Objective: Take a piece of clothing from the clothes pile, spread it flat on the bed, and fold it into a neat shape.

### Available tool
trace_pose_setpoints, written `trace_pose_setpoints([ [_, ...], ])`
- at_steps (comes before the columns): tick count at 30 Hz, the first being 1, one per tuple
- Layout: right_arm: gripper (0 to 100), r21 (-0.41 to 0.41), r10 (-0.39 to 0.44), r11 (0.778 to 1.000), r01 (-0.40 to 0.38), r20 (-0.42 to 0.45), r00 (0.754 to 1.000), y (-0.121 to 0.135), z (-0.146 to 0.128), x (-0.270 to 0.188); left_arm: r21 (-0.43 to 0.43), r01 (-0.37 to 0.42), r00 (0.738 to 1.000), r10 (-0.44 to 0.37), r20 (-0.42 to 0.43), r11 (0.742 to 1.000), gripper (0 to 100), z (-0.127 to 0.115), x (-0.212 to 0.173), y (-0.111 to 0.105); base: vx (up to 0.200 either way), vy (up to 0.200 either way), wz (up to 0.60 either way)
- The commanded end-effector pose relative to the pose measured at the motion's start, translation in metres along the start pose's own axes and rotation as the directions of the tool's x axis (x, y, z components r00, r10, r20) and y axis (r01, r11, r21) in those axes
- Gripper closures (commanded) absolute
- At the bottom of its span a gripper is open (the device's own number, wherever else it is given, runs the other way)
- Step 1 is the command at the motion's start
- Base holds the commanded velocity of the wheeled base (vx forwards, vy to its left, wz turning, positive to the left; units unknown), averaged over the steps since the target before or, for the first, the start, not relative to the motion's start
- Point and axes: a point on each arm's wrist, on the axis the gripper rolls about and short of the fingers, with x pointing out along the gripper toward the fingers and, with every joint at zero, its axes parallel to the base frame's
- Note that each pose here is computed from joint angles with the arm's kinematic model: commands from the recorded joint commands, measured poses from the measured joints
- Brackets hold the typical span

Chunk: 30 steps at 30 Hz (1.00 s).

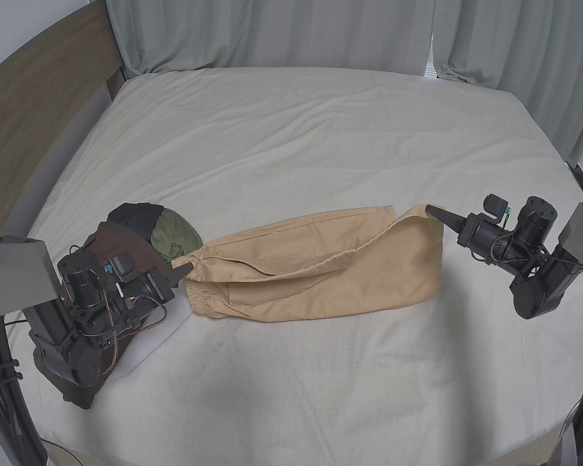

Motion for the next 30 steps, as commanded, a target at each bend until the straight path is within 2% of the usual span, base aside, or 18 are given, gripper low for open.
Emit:
trace_pose_setpoints([
  [1,100,0.001,0.004,1.0,-0.004,0.004,1.0,-0.007,0.006,0.011,-0.011,0.008,1.0,-0.008,0.015,1.0,100,0.003,0.009,0.004,0.0,0.0,0.0],
  [12,100,0.035,0.016,0.999,-0.017,0.009,1.0,-0.019,0.014,0.032,-0.012,-0.024,0.999,0.025,0.038,1.0,100,-0.001,0.028,0.019,0.0,0.0,0.0],
  [30,100,0.051,0.015,0.999,-0.015,-0.007,1.0,-0.053,-0.006,0.058,-0.013,-0.04,0.998,0.041,0.052,0.999,100,-0.009,0.052,0.041,0.0,0.0,0.0],
])
